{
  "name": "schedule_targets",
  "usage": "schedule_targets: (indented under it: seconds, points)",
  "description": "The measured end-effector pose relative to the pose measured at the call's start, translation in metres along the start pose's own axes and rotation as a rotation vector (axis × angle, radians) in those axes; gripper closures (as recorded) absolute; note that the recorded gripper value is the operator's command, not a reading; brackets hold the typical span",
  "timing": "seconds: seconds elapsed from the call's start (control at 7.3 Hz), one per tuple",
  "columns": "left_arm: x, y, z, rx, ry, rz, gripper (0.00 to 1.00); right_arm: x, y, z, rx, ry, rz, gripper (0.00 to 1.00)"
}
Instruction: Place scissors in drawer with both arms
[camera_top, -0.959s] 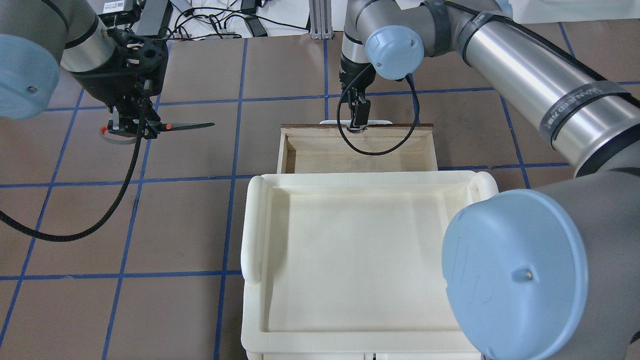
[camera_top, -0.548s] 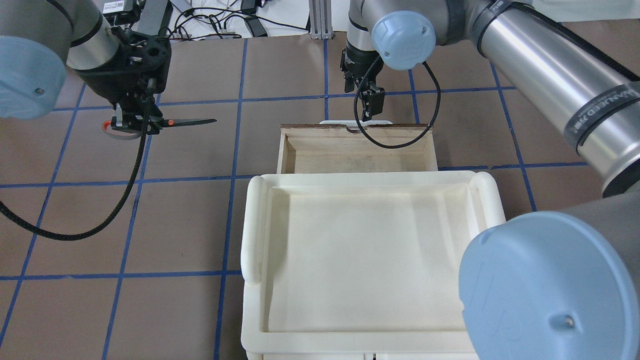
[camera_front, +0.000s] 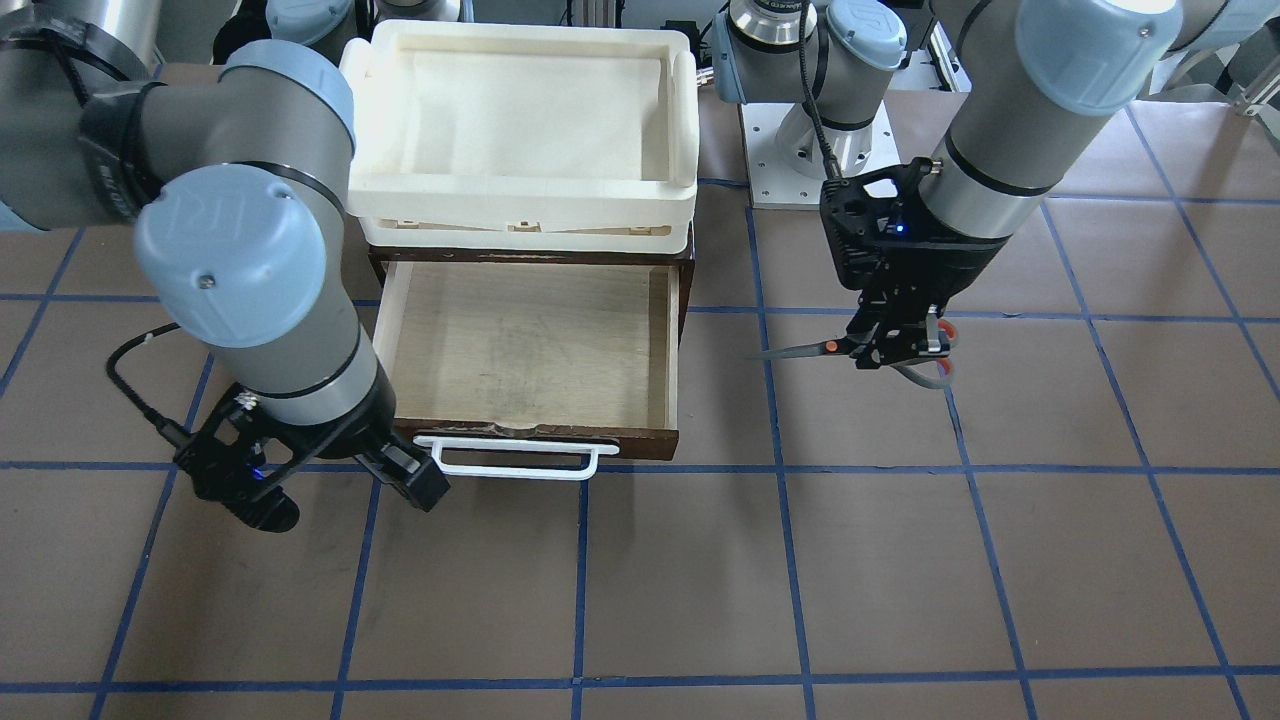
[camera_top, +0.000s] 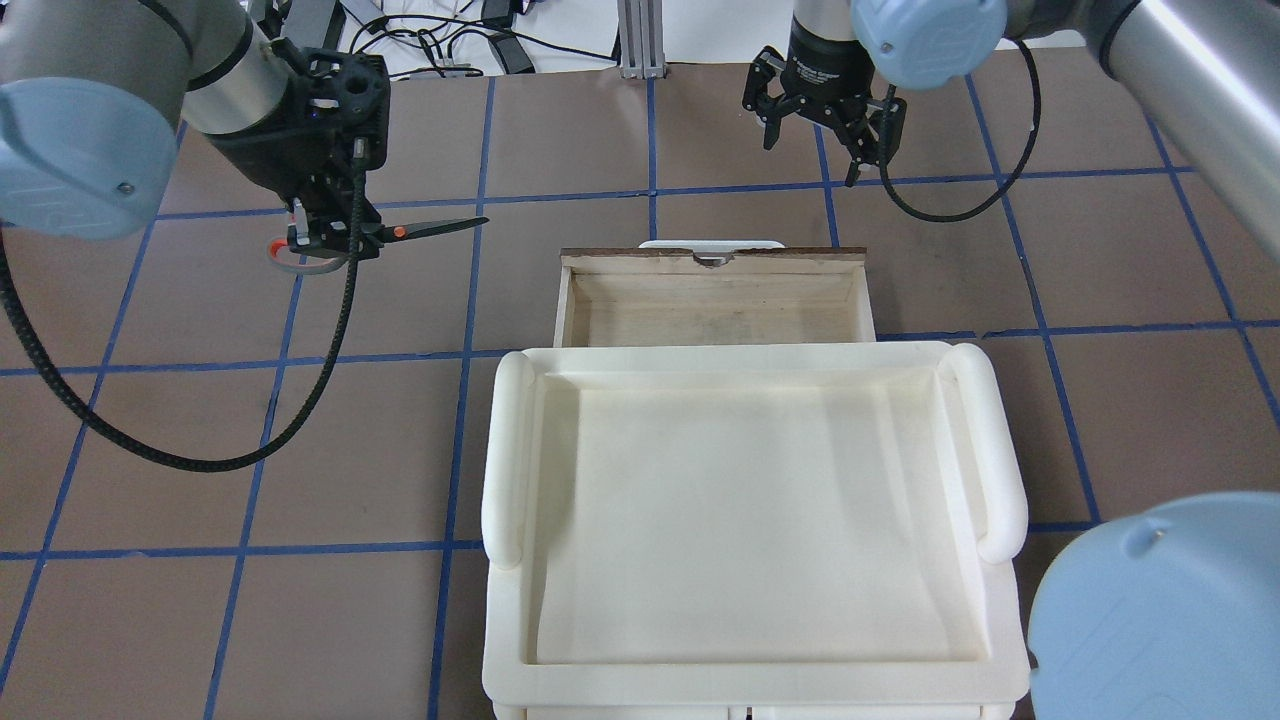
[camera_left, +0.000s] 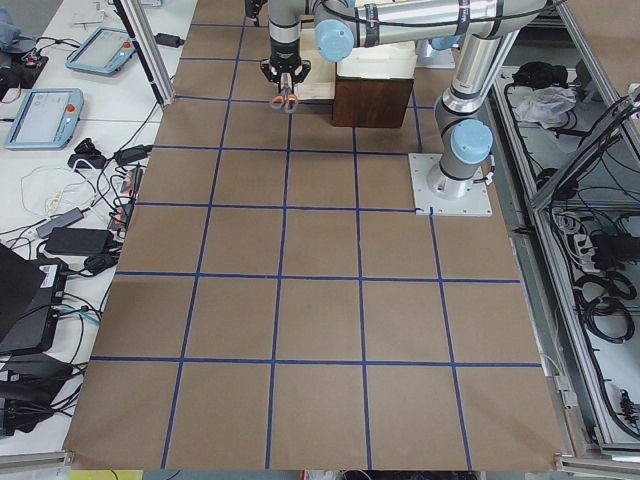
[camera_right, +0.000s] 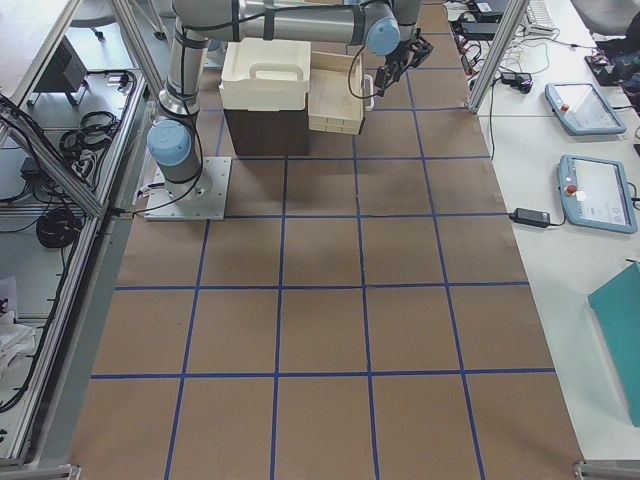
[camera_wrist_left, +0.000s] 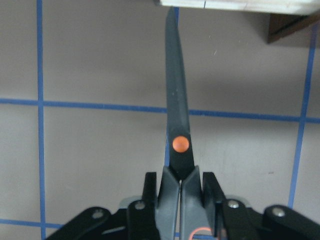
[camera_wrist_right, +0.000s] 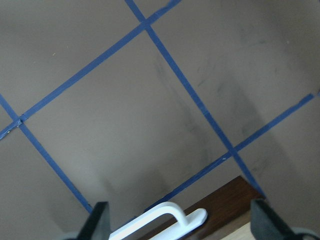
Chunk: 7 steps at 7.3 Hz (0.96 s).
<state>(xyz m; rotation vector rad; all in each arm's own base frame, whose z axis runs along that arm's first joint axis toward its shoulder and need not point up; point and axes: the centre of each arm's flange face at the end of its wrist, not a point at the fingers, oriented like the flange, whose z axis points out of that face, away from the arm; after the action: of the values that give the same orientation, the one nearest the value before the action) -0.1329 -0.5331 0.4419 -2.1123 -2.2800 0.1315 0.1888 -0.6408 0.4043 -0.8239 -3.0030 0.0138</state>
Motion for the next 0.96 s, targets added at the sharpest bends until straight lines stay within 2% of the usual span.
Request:
schedule_targets:
  seconds: [0.14, 0.55, 0.96]
  points:
    - [0.004, -0.031, 0.008, 0.014, 0.013, -0.014, 1.00, 0.029, -0.012, -0.017, 0.021, -0.008, -0.126, 0.00]
    - [0.019, -0.103, 0.037, 0.014, 0.055, -0.031, 1.00, 0.087, -0.013, -0.073, 0.096, -0.023, -0.346, 0.00]
    - [0.029, -0.166, 0.059, 0.013, 0.064, -0.062, 1.00, 0.102, 0.005, -0.102, 0.142, -0.036, -0.387, 0.00]
